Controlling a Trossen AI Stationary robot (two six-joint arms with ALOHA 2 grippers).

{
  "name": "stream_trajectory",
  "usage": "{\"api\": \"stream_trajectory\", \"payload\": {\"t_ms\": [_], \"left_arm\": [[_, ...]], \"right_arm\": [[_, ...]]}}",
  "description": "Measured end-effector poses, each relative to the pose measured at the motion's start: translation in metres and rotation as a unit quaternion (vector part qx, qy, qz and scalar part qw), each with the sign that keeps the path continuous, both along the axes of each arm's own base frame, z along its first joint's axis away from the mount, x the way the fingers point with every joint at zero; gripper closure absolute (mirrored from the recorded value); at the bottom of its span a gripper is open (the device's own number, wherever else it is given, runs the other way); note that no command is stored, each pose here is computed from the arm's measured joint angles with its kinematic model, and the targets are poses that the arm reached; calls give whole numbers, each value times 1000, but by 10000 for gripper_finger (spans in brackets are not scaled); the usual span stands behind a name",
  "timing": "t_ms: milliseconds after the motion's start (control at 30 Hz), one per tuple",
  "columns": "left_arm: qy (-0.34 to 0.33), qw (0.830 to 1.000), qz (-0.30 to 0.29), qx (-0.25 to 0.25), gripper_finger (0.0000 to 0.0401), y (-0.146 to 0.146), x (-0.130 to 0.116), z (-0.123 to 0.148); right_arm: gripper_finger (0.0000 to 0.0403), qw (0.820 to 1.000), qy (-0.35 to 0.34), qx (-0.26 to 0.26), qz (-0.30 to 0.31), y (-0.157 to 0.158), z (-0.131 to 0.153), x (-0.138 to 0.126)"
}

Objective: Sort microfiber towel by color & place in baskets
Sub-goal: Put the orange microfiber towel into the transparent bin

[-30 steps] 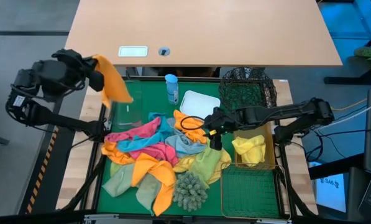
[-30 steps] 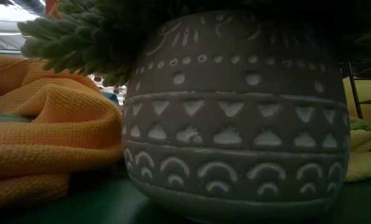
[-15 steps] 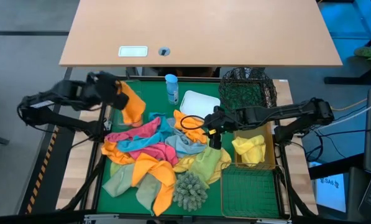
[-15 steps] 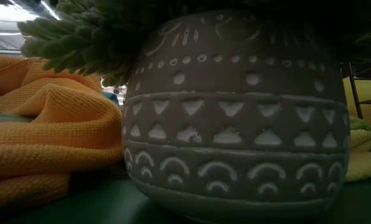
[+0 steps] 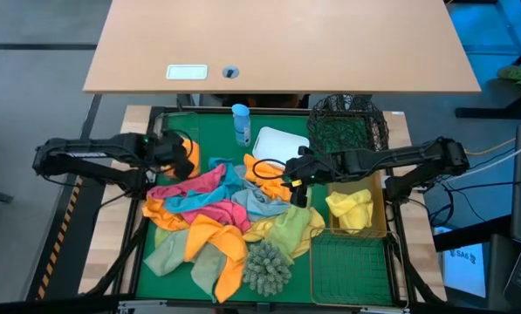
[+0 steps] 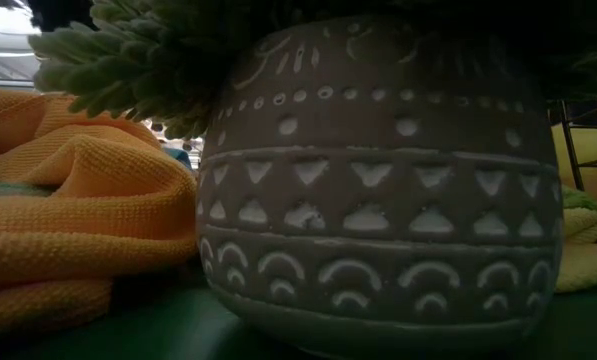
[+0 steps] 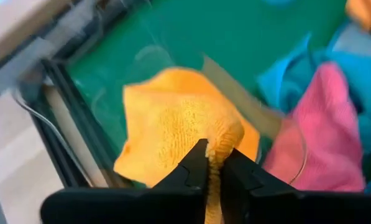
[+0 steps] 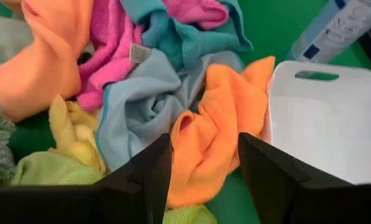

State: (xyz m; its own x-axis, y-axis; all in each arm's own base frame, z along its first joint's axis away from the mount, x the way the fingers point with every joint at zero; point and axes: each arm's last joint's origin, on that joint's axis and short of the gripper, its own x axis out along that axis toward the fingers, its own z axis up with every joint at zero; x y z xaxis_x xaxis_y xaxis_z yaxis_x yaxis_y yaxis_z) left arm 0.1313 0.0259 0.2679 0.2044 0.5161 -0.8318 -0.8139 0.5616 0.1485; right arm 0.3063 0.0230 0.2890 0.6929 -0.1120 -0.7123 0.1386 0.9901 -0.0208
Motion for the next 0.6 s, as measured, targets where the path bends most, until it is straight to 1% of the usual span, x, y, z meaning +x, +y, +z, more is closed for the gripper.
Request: {"api": "stream_trajectory", "payload": {"t_ms": [100,233,400,500,600], "left_arm": [[10,1000,1,-12,375,-1,-1,-10],[-4,999,38,-21,360,-1,-2,-15],[-22,996,82,-23,328,0,-3,-16],[-28,996,85,-21,317,0,-2,-16],[-34,996,84,-21,314,0,-1,-15]], "right_arm": [[219,1000,-11,-7,8,0,2,2],[219,1000,-20,-8,10,0,3,3],[219,1000,-28,-8,10,0,4,4],[219,999,-32,-8,10,0,5,5],[219,999,-32,-8,10,0,5,5]]}}
